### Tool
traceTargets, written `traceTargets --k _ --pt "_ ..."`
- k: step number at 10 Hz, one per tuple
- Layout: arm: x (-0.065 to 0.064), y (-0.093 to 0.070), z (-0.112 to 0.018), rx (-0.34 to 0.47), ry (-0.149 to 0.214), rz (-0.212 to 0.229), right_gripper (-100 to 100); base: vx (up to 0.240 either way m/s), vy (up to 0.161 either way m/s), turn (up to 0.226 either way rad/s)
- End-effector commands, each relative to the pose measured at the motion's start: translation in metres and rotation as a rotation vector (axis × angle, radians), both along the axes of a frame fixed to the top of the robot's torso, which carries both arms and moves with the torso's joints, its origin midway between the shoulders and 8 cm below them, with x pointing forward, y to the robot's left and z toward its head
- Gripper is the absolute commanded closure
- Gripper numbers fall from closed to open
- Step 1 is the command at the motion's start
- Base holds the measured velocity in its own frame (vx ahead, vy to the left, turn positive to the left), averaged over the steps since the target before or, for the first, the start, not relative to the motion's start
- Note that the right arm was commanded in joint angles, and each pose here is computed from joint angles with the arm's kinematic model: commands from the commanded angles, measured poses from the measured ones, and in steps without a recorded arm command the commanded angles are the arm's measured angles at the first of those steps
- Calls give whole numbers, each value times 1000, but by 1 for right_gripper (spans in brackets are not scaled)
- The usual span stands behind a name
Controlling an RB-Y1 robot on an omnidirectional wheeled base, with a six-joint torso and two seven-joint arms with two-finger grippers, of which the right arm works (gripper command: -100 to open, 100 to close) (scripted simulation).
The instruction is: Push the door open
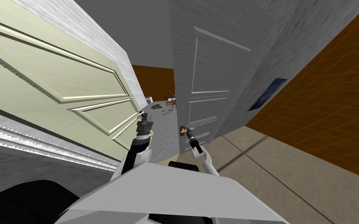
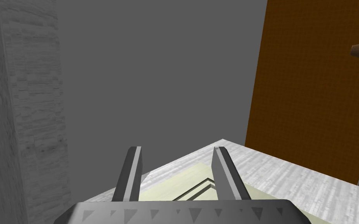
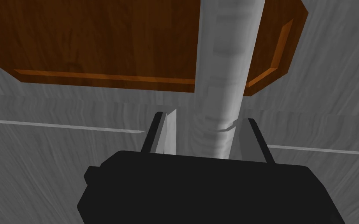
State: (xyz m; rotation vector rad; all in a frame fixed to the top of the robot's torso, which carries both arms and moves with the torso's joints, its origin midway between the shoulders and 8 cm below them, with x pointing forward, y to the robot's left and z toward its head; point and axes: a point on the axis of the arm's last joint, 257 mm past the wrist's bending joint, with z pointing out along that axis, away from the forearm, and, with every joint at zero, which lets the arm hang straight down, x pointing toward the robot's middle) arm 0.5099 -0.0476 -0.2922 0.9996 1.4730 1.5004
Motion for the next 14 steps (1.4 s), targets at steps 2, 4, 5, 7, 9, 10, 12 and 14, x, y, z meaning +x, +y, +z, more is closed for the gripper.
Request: traceTargets --k 2,4,5,7,9,10,12,14 --pt "0 0 0 0 1 0 100 -17 -6 9" --pt "0 0 0 0 1 0 100 0 0 0" --pt "0 0 0 0 1 0 100 0 0 0" --pt "7 -13 2 -10 -6 -23 100 110 86 -52" --pt "11 -23 1 -16 -7 -41 100 125 94 -33" --pt "13 -27 1 -19 -7 -48 100 124 131 -52" --pt "18 -39 1 -25 -7 -70 100 149 144 -52" --pt "23 -52 1 -31 -7 -96 100 151 141 -58"
